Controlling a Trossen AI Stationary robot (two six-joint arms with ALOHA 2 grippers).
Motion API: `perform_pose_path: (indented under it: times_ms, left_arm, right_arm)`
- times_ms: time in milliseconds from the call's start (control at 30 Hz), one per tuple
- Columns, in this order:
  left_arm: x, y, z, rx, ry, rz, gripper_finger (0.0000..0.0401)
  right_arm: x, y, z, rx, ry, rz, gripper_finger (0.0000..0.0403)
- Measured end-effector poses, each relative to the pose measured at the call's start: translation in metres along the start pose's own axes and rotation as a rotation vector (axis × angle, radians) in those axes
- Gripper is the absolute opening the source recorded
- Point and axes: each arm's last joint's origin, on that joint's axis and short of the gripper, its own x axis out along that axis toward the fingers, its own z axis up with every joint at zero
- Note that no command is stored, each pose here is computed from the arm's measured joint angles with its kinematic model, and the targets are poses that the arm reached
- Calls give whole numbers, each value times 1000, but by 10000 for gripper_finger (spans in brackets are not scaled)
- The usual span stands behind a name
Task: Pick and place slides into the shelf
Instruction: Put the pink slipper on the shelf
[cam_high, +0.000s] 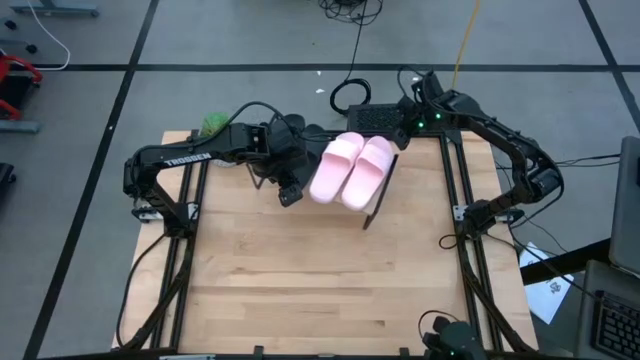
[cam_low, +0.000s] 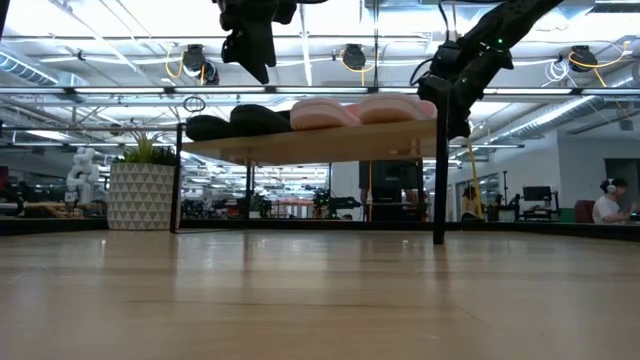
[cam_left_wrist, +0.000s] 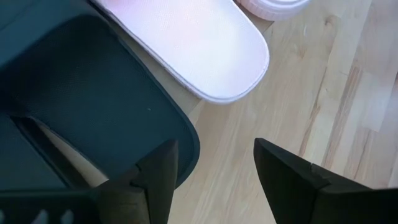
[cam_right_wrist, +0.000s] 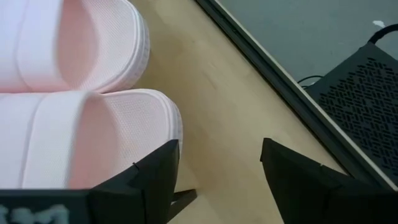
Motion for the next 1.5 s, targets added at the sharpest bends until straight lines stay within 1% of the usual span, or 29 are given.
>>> perform_pose_path:
  times_ms: [233, 567, 633, 833, 1000, 1100, 1167, 1200, 1267, 1333, 1433, 1500]
  left_arm:
    - [0, 0, 0, 0, 0, 0, 209]
    - [0, 0, 0, 9, 2, 9, 209]
    - [0, 1, -1, 29, 5, 16, 209]
    - [0, -4, 1, 73, -15, 8, 209]
    - [1, -19, 7, 116, -99, -40, 209]
    - [0, -30, 10, 185, -160, -58, 209]
    - [0, -36, 14, 237, -220, -30, 209]
    - [-1, -39, 17, 257, -261, 2, 209]
    - [1, -43, 26, 278, -355, 79, 209]
    - [5, -46, 35, 295, -434, 126, 209]
    - [17, -50, 49, 330, -525, 125, 209]
    - [33, -51, 55, 344, -526, 126, 209]
  right_arm:
    - [1, 3, -1, 11, 13, 34, 222]
    - [2, 5, 0, 3, 7, 44, 222]
    - [2, 6, 0, 2, 3, 62, 222]
    - [3, 7, 0, -6, 2, 64, 222]
    - [2, 7, 0, -4, 1, 64, 222]
    - [2, 7, 0, -5, 2, 64, 222]
    - [2, 7, 0, -4, 2, 63, 222]
    - [2, 6, 0, -3, 1, 62, 222]
    - [1, 5, 0, 2, -1, 62, 222]
    - [1, 4, 0, 8, 0, 60, 222]
    - [0, 3, -2, 16, 11, 60, 222]
    - [0, 2, -4, 27, 26, 61, 222]
